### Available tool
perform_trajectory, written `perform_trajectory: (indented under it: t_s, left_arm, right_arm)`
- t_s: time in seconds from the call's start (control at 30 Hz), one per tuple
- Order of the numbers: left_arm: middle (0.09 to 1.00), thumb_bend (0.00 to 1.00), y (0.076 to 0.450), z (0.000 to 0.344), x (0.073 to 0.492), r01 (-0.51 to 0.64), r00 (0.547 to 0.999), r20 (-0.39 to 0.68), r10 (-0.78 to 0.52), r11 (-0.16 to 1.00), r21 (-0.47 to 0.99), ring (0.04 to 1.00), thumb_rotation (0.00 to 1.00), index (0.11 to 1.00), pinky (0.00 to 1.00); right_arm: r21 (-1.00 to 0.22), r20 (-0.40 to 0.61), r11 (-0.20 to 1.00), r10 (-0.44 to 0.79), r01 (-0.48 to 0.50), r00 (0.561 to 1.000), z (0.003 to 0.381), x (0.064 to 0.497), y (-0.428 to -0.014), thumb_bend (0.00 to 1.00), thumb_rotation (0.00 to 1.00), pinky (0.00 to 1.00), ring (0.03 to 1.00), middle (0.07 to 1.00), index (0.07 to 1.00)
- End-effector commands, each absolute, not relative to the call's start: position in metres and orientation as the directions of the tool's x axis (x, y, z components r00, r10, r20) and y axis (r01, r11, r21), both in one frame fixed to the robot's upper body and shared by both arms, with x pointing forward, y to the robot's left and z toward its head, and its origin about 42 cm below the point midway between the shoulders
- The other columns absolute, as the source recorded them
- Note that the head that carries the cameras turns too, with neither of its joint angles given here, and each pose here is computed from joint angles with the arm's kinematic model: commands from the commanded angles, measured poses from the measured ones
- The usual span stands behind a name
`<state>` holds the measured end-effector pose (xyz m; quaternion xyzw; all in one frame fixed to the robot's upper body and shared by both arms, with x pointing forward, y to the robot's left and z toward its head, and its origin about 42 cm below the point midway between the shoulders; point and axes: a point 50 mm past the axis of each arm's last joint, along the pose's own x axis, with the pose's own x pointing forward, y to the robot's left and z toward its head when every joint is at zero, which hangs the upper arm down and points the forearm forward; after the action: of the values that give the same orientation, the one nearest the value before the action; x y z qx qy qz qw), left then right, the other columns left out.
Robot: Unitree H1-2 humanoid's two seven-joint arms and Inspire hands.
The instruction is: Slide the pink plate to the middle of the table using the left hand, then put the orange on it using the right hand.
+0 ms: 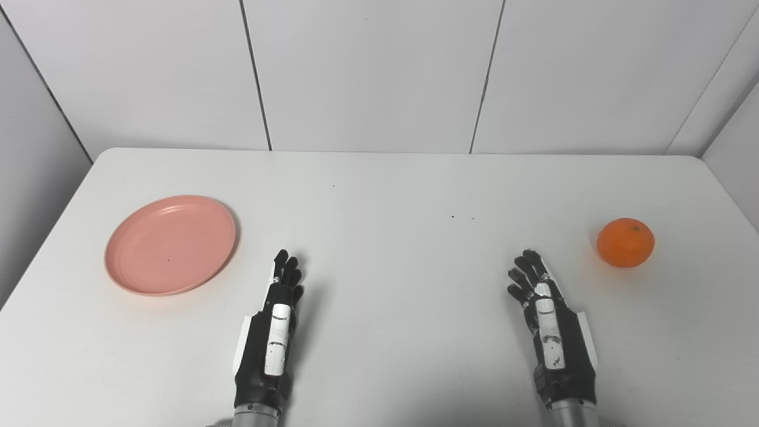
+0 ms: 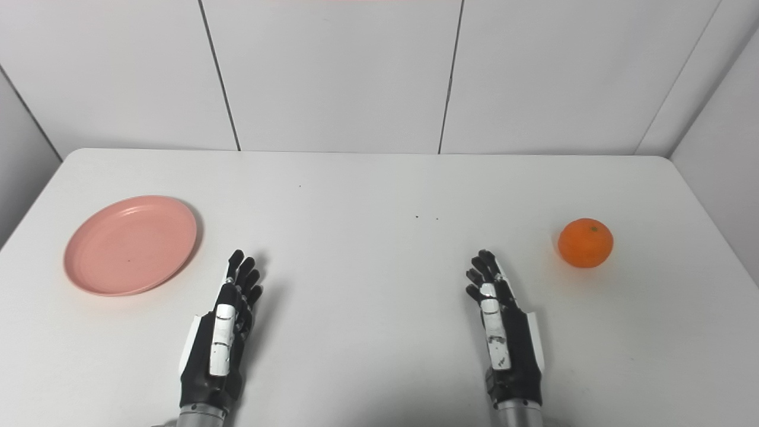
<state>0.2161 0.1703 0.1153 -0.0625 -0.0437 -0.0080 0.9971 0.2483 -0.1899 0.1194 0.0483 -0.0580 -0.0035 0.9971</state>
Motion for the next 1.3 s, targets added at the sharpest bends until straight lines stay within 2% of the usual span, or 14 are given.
perform_trajectory:
  t_s: [0.0,0.27,0.43,0.57,0.87,1.27]
  left_arm:
    - [1.0,0.69,0.185,0.084,0.127,-0.1,0.993,-0.067,0.095,0.992,-0.081,1.0,0.98,1.0,1.0]
    - [0.998,0.7,0.178,0.086,0.131,-0.095,0.993,-0.076,0.091,0.994,-0.057,1.0,0.98,1.0,1.0]
    - [0.992,0.71,0.177,0.103,0.144,-0.098,0.995,-0.023,0.097,0.994,-0.051,0.998,0.97,1.0,1.0]
    - [1.0,0.73,0.183,0.12,0.156,-0.092,0.995,0.016,0.093,0.992,-0.083,1.0,0.95,1.0,1.0]
    - [0.999,0.78,0.188,0.139,0.176,-0.086,0.994,0.063,0.092,0.992,-0.089,0.999,0.96,1.0,1.0]
    - [0.997,0.85,0.198,0.171,0.194,-0.007,0.988,0.15,0.023,0.994,-0.109,1.0,0.96,1.0,1.0]
  right_arm:
    - [0.09,0.108,0.996,0.005,-0.015,0.994,0.11,0.242,-0.196,0.76,0.9,0.91,0.9,0.908,0.905]
    - [0.106,0.101,0.994,0.001,-0.012,0.995,0.104,0.243,-0.204,0.75,0.9,0.92,0.905,0.914,0.909]
    - [0.118,0.096,0.993,0.0,-0.012,0.995,0.098,0.245,-0.212,0.78,0.89,0.93,0.913,0.912,0.908]
    - [0.124,0.102,0.992,0.005,-0.018,0.995,0.093,0.246,-0.217,0.77,0.89,0.94,0.921,0.919,0.909]
    - [0.133,0.105,0.991,-0.001,-0.013,0.994,0.088,0.245,-0.226,0.79,0.88,0.92,0.913,0.916,0.903]
    - [0.135,0.108,0.991,0.001,-0.015,0.994,0.082,0.247,-0.222,0.75,0.87,0.9,0.899,0.905,0.895]
